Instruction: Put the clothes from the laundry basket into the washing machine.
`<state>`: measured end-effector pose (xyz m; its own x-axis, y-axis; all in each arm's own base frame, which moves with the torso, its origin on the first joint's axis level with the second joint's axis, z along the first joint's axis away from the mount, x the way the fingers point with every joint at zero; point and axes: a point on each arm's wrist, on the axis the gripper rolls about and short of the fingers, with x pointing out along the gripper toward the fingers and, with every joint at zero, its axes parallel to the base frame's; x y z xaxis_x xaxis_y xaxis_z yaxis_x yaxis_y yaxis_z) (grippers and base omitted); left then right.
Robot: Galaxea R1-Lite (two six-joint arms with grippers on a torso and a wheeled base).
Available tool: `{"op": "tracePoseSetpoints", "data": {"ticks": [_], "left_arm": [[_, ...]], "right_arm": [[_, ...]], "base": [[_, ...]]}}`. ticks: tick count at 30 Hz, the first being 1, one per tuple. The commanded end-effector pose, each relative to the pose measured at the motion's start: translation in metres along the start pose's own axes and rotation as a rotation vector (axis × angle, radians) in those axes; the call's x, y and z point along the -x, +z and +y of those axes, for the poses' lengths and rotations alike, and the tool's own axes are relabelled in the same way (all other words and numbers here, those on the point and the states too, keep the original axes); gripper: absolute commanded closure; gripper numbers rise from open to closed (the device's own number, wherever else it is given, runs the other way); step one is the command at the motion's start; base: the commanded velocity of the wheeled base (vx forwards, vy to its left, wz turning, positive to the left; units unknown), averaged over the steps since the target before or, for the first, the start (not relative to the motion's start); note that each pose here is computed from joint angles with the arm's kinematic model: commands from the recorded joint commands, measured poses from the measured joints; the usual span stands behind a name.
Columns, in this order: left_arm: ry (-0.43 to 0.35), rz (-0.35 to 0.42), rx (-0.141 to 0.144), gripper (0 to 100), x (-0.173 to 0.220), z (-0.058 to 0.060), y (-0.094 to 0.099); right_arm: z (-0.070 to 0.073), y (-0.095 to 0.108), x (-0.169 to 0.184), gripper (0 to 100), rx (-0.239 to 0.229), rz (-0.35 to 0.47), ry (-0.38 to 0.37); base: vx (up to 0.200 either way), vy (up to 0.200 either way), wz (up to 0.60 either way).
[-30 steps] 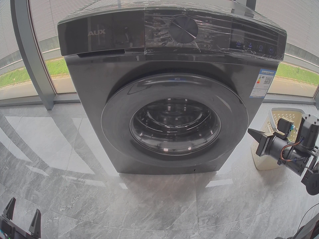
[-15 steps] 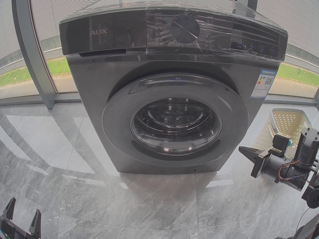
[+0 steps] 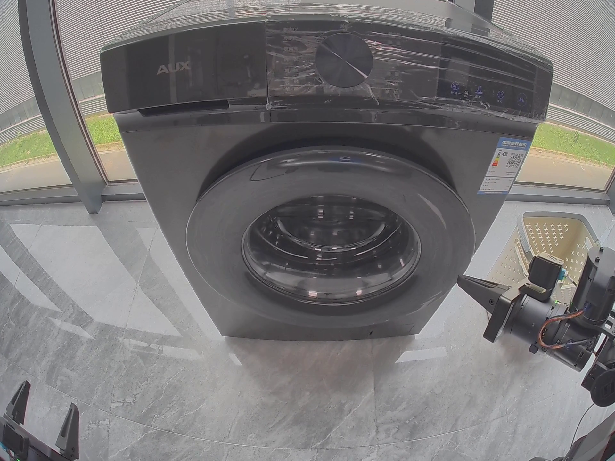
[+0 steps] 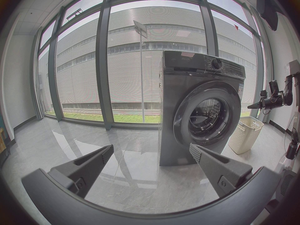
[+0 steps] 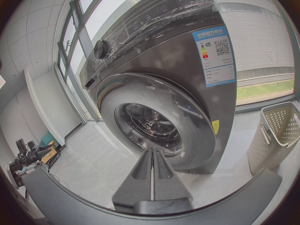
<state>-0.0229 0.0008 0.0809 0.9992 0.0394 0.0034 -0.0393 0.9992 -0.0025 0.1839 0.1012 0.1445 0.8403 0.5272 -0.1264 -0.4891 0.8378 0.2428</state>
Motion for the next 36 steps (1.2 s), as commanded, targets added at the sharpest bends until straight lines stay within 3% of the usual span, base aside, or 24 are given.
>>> {"op": "tracePoseSetpoints", "data": {"ticks": [1,27,36], "left_arm": [[0.001,0.002,0.001,0,-0.0002,0.0000,-0.0051],[-0.001,0.003,0.001,0,-0.0002,0.0000,-0.0053],[0.001,0.000,0.005,0,-0.0001,0.0000,-0.0047]], "right_arm": [[0.0000,-0.0003,-0.0006,100,0.001,0.000,0.000],[0.0021,-0.0044,0.0014,100,0.003,0.014,0.011],[0.0038,0.0004,-0.0068,100,0.009,-0.037,0.022]], "base": [[0.000,0.000,0.00],[0.000,-0.023,0.00],[0.133,0.000,0.00]]}}
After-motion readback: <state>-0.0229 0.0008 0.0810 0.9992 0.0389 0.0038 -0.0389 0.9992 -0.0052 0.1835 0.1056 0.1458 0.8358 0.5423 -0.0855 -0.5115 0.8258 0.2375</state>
